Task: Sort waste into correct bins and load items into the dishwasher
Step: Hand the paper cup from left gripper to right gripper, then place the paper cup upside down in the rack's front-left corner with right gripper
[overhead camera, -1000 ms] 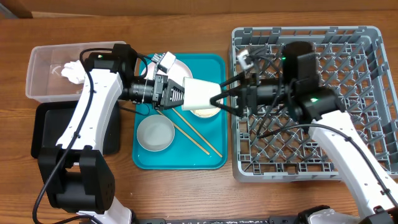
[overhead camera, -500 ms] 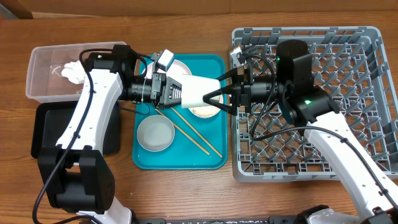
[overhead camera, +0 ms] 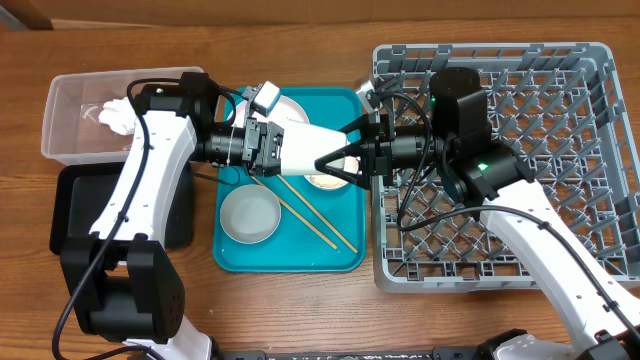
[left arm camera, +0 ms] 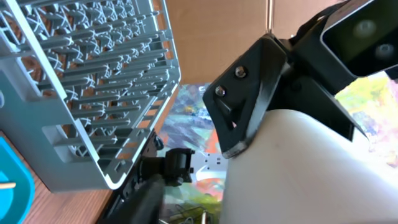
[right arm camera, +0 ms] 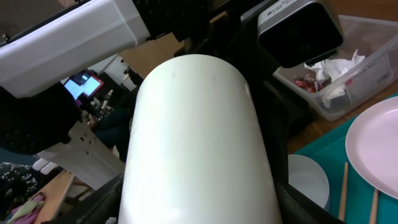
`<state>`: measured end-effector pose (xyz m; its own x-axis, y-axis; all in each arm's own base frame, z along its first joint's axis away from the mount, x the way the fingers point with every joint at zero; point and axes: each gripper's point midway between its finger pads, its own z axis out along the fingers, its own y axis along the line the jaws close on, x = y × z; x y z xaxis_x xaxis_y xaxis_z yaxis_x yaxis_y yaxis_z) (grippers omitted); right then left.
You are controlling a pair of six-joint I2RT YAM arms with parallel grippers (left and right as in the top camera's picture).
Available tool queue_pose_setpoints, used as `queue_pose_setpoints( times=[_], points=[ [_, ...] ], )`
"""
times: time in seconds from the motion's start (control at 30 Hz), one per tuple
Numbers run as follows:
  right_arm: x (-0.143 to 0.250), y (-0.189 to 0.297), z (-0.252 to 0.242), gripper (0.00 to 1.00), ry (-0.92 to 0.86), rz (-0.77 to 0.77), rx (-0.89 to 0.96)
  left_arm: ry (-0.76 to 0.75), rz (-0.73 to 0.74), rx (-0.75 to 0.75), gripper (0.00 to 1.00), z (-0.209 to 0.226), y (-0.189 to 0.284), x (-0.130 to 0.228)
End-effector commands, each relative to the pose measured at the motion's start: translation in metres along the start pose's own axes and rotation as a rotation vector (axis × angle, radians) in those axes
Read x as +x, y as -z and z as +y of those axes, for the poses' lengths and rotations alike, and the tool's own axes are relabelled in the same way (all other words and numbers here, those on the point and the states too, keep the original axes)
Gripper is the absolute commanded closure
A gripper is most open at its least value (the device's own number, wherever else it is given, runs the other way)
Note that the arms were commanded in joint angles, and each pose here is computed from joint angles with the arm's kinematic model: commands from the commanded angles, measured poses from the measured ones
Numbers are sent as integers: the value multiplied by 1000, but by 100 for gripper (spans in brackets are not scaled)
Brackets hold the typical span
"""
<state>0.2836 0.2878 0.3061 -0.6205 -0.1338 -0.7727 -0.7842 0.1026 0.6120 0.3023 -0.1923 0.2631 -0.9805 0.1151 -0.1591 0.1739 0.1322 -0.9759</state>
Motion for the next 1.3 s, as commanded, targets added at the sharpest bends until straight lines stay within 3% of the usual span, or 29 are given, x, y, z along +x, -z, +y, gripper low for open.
queue_pose_setpoints(
  times=[0.0, 0.07, 0.17, 0.27, 0.5, 0.7, 0.87, 1.1, 1.27],
  points=[
    [-7, 10, -2, 46, -10, -14, 6, -52, 0, -18, 53, -4, 1, -2],
    [-8, 43, -29, 46, -110, -52, 96, -65, -24, -46, 46, 3, 10, -7],
    [-5, 80, -54, 46, -228, -98, 199, -58, -51, -92, 42, 12, 21, -13],
    [8, 117, -81, 46, -358, -138, 419, -91, -77, -160, 42, 26, 34, -20],
    [62, 168, -64, 46, -586, -88, 919, 17, -117, -596, 42, 97, 66, -35],
    [132, 161, -30, 46, -821, 119, 1068, 51, -199, -870, 44, 131, 101, -50],
    [173, 141, -21, 46, -921, 298, 1215, 42, -210, -932, 43, 138, 109, -53],
    [210, 124, -47, 46, -1011, 515, 1344, 45, -207, -957, 42, 140, 112, -52],
    [219, 120, -60, 16, -1031, 566, 1365, 51, -200, -962, 40, 141, 111, -50]
  ],
)
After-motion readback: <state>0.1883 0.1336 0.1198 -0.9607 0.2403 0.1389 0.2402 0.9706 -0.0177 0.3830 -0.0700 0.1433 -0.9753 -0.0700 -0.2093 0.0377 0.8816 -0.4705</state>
